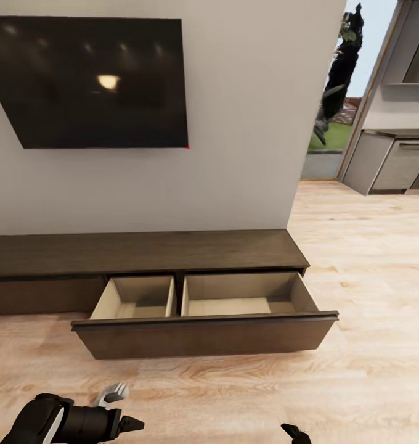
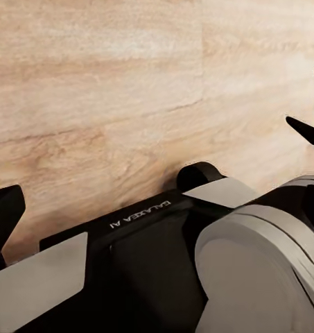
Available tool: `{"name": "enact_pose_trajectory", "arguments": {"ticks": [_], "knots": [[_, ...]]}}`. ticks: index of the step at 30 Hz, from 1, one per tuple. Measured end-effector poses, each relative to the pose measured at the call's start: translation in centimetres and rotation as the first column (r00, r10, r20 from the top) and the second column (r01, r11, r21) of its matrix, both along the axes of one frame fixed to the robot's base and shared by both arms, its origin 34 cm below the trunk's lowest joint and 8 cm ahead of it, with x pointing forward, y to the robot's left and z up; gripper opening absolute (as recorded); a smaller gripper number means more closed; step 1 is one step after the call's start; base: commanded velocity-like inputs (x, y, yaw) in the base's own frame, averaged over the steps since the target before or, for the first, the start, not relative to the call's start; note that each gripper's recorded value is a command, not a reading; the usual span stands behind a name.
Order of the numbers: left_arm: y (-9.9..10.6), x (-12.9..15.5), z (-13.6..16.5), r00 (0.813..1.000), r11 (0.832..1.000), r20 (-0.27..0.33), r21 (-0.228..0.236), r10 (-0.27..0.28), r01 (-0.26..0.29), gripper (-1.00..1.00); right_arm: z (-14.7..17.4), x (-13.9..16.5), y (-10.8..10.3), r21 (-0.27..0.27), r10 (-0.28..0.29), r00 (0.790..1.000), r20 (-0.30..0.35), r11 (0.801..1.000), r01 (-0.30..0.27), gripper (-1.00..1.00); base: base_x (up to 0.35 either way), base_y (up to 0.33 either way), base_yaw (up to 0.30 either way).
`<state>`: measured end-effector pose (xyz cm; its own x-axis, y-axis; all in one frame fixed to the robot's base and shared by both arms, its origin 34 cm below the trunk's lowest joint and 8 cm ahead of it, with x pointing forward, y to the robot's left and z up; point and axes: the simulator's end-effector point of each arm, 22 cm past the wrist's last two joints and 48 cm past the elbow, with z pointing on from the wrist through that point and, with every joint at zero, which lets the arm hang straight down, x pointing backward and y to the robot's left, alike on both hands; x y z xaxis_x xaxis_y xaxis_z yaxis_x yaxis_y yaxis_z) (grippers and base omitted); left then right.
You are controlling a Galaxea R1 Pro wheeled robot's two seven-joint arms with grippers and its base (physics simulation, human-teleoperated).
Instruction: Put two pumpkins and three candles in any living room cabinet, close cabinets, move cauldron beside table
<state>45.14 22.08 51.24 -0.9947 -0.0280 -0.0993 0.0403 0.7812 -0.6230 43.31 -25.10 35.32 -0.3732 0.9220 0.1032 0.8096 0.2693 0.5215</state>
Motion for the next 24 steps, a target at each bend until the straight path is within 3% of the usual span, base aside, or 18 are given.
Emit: {"name": "enact_pose_trajectory", "arguments": {"ticks": [3,4,10,14,17,19,22,24], "knots": [[0.5,0.1,0.2,1.000,1.000,-0.001,0.029,0.003,-0.002,1.00,0.6,0.2,-0.2,-0.009,0.002,1.000,0.003,1.000,-0.002,1.00,-0.312,0.000,0.000],[1.0,0.2,0.0,1.000,0.998,-0.001,0.059,0.005,-0.005,1.00,0.8,0.2,-0.2,-0.012,0.004,1.000,0.003,1.000,-0.004,1.00,-0.305,0.000,0.000],[1.8,0.4,0.0,1.000,0.989,-0.004,0.144,0.017,-0.016,1.00,1.9,0.2,-0.2,-0.019,0.014,1.000,-0.002,1.000,-0.014,1.00,-0.161,0.000,0.000],[2.7,0.3,-0.3,1.000,0.976,-0.013,0.216,0.027,-0.024,1.00,2.0,-0.9,-0.2,-0.067,0.112,0.993,-0.044,0.991,-0.115,1.00,-0.020,0.000,0.000],[3.4,-0.4,-1.6,0.999,0.953,-0.034,0.300,0.040,-0.028,1.00,1.7,-2.0,-1.4,-0.175,0.201,0.973,-0.111,0.960,-0.218,1.00,-0.005,0.000,0.000],[3.7,-0.5,-2.0,0.998,0.937,-0.033,0.347,0.047,-0.032,1.00,1.5,-2.9,-2.4,-0.231,0.218,0.961,-0.171,0.939,-0.255,1.00,-0.002,0.000,0.000],[4.7,-0.2,-2.5,0.998,0.896,-0.009,0.441,0.059,-0.049,1.00,1.6,-4.2,-4.6,-0.323,0.218,0.931,-0.292,0.894,-0.311,1.00,0.000,0.000,0.000],[5.1,0.2,-2.4,0.998,0.879,0.009,0.474,0.064,-0.060,1.00,2.2,-4.0,-5.5,-0.366,0.227,0.916,-0.330,0.864,-0.346,1.00,0.000,0.000,0.000]]}}
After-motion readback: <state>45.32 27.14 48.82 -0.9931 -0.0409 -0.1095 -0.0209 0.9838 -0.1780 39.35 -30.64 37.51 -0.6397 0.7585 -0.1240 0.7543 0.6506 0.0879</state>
